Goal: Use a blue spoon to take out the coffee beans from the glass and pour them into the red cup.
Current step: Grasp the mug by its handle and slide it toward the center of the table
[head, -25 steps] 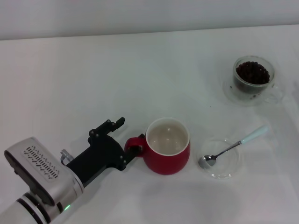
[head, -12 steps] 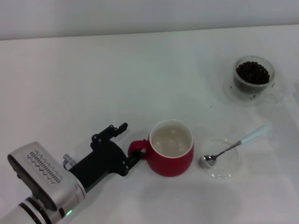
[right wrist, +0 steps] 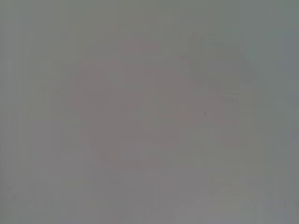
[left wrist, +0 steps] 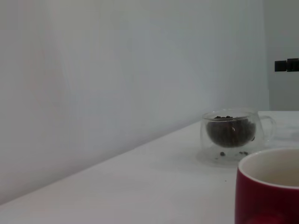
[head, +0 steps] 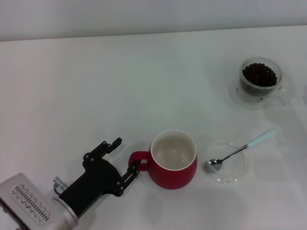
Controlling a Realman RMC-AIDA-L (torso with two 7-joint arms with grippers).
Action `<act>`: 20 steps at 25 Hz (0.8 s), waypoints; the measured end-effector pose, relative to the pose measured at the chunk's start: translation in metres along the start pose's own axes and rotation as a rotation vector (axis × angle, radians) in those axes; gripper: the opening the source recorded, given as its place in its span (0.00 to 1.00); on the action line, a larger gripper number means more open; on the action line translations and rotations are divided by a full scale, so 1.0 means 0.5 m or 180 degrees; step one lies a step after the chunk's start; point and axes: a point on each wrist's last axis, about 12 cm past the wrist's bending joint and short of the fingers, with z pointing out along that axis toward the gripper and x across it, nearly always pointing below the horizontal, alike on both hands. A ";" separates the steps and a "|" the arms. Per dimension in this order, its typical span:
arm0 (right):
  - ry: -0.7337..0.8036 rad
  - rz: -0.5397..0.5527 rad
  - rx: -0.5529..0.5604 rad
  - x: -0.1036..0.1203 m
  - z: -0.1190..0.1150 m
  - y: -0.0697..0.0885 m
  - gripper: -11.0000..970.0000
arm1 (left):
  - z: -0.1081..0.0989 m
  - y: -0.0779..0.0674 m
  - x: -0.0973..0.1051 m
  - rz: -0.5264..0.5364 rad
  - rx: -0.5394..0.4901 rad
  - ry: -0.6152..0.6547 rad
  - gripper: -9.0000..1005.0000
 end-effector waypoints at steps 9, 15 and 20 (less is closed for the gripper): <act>-0.0018 -0.0008 -0.0007 -0.001 -0.002 0.000 0.76 | -0.026 -0.015 0.012 0.0024 -0.0042 0.0026 0.62; -0.0005 -0.0009 0.0002 0.000 -0.006 -0.002 0.76 | -0.061 -0.026 0.010 0.0061 -0.0131 -0.0164 0.61; -0.0003 -0.0009 0.0002 0.000 -0.007 -0.002 0.76 | -0.092 -0.027 0.005 0.0097 -0.0323 -0.0368 0.61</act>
